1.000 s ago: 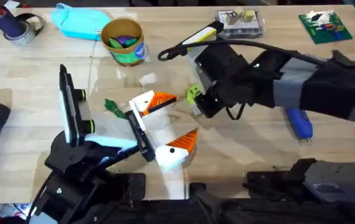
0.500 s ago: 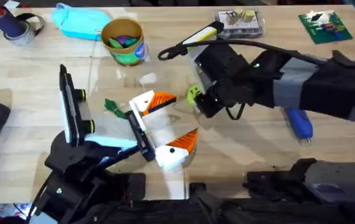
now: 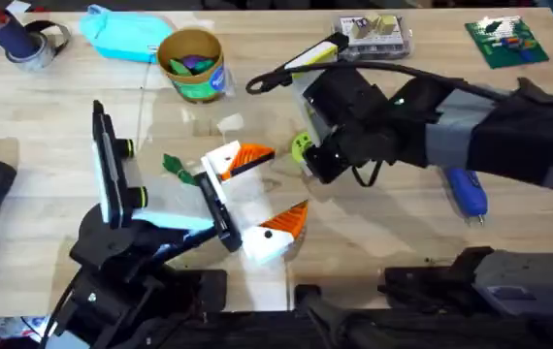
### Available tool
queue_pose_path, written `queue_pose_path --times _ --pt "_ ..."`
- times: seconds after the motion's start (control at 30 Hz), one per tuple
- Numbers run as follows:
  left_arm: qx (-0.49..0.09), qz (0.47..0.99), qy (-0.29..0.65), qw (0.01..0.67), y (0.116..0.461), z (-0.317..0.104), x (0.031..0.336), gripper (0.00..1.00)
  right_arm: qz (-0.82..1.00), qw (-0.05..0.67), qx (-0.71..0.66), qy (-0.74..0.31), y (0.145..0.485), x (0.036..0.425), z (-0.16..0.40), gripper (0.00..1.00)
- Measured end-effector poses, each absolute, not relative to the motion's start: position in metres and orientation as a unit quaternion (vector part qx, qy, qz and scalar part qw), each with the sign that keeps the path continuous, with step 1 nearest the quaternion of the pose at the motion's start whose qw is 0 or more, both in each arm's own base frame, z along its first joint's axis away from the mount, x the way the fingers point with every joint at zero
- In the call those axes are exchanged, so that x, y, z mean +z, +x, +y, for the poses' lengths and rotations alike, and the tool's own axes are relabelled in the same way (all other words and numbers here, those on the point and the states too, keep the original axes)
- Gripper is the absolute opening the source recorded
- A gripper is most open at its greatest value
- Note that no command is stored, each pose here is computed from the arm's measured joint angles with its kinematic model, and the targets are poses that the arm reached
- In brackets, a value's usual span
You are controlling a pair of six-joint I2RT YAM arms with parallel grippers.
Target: Pick up the gripper from the table and insert it into the empty holder that is missing its gripper. Then pick up a screw, insert it into the mounting hole, and use the screwdriver to tighten it. Finally, clean up the table by picking up the vegetable and placing it into the bucket.
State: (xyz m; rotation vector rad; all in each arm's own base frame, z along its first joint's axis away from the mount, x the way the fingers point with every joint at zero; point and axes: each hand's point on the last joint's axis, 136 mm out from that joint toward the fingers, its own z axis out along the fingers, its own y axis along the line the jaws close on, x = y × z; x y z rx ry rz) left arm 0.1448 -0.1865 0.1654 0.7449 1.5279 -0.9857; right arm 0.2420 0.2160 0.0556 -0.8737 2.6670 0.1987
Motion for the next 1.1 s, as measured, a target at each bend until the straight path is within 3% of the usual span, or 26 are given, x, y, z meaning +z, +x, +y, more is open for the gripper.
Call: queue_pose_path --times 0.17,0.43,0.67,0.9,1.1 --pt "-0.417 0.647 0.315 0.555 0.145 -0.186 0.165 0.994 0.936 0.151 0.059 -0.313 0.238 0.070 0.210 0.007" --pt "-0.417 0.647 0.315 0.555 0.145 -0.186 0.166 0.994 0.924 0.211 0.076 -0.310 0.251 0.156 0.219 0.007" --pt "-0.417 0.646 0.315 0.556 0.145 -0.186 0.166 0.994 0.918 0.223 0.098 -0.314 0.249 0.204 0.225 0.007" --pt "-0.417 0.646 0.315 0.556 0.145 -0.186 0.166 0.994 0.891 0.236 0.170 -0.349 0.238 0.237 0.254 0.007" --pt "-0.417 0.646 0.315 0.556 0.145 -0.186 0.166 0.994 0.856 0.227 0.215 -0.411 0.215 0.244 0.278 0.007"
